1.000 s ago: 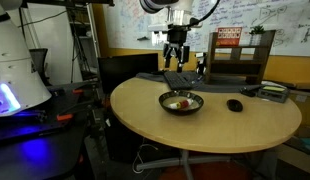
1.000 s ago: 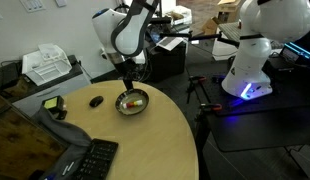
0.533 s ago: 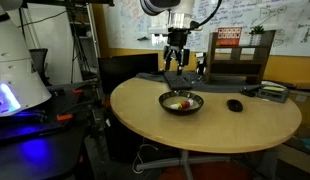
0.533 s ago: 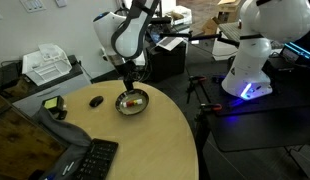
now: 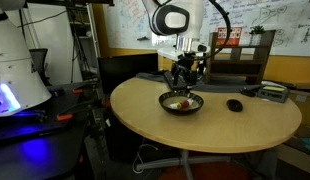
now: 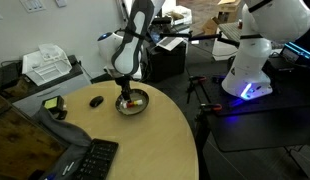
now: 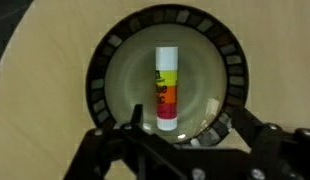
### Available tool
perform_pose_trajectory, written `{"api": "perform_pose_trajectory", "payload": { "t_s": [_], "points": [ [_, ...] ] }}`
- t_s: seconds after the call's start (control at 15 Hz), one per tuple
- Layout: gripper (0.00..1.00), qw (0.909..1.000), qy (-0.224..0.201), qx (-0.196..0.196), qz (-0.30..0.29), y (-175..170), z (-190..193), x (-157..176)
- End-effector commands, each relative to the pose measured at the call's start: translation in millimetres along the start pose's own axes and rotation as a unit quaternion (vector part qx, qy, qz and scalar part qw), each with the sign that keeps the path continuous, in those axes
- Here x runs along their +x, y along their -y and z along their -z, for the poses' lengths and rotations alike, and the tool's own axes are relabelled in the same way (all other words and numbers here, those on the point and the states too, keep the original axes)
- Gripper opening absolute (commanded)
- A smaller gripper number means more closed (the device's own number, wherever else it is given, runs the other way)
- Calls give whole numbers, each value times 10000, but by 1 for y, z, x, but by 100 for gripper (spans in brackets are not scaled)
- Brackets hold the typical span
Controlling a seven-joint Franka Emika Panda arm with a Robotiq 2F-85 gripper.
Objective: Remove the object from the bowl and put it on the table
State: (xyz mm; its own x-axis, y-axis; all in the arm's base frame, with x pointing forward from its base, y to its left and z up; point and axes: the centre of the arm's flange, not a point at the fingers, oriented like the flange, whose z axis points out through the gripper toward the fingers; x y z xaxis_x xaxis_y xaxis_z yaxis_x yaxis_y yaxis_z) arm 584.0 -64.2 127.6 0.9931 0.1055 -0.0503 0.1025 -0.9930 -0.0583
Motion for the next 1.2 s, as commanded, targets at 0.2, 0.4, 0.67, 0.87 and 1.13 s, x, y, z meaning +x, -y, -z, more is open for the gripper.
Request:
{"api": "perform_pose_trajectory", "payload": {
  "t_s": [0.2,0.4,0.67,0.87,1.13],
  "points": [
    [100,9993,26,-62,368,-5,-39,30],
    [100,9993,91,-62,354,-11,-54,37],
    [100,9990,201,41,404,-16,-73,43],
    [66,9987,205,-43,458,-22,-82,46],
    [34,9989,154,-59,449,-28,-77,49]
  ]
}}
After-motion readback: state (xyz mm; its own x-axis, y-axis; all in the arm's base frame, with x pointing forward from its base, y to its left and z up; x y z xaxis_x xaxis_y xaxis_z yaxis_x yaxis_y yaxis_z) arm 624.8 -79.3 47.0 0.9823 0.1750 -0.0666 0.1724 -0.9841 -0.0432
